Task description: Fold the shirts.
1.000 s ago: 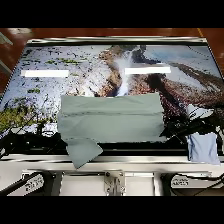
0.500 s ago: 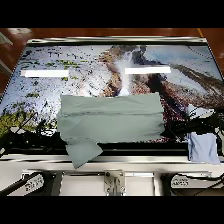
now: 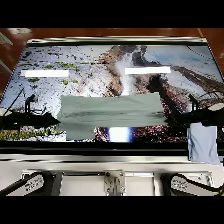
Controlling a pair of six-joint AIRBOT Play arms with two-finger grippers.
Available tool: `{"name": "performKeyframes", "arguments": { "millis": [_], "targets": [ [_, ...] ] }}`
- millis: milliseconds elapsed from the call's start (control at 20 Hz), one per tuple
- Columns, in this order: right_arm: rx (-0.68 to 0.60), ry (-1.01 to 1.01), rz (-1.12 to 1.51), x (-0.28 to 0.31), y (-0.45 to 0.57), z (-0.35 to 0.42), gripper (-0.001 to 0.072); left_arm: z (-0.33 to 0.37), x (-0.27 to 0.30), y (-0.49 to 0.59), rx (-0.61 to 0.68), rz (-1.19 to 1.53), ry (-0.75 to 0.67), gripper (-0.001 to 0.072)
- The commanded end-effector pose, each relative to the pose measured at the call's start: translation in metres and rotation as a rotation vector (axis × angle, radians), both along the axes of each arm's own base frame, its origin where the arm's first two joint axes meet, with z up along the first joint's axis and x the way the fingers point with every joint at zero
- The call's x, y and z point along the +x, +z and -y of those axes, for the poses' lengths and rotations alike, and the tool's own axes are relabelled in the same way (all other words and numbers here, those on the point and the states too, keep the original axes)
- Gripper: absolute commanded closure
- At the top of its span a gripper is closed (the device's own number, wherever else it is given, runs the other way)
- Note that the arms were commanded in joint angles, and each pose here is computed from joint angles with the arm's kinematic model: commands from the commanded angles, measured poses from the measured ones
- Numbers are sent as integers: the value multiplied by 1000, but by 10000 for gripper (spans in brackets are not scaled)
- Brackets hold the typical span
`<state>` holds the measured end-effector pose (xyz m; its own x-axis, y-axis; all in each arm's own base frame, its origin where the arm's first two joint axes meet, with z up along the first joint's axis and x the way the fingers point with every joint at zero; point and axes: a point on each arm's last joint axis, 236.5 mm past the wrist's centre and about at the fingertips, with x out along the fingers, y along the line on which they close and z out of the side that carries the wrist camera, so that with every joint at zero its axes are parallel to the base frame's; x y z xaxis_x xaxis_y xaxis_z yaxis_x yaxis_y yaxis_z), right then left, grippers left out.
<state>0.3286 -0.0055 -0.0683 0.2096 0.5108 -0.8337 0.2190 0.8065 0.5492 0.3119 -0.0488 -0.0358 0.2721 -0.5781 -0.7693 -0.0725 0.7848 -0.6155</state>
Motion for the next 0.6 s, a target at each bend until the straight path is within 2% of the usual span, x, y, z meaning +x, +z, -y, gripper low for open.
{"name": "performKeyframes", "arguments": {
  "millis": [0, 150, 350, 550],
  "targets": [
    [-103, 19, 175, 52, 27, -9, 637, -3, 32, 17, -1, 46, -18, 676],
    [-237, -54, 298, 103, 45, 1, 638, -7, 62, 28, -23, 83, -5, 676],
    [-217, -54, 282, 132, 34, -12, 637, -2, 102, 25, -95, 84, 16, 676],
    [-212, -27, 214, 133, -3, -25, 637, 6, 144, 18, -128, 91, 22, 676]
  ]
}}
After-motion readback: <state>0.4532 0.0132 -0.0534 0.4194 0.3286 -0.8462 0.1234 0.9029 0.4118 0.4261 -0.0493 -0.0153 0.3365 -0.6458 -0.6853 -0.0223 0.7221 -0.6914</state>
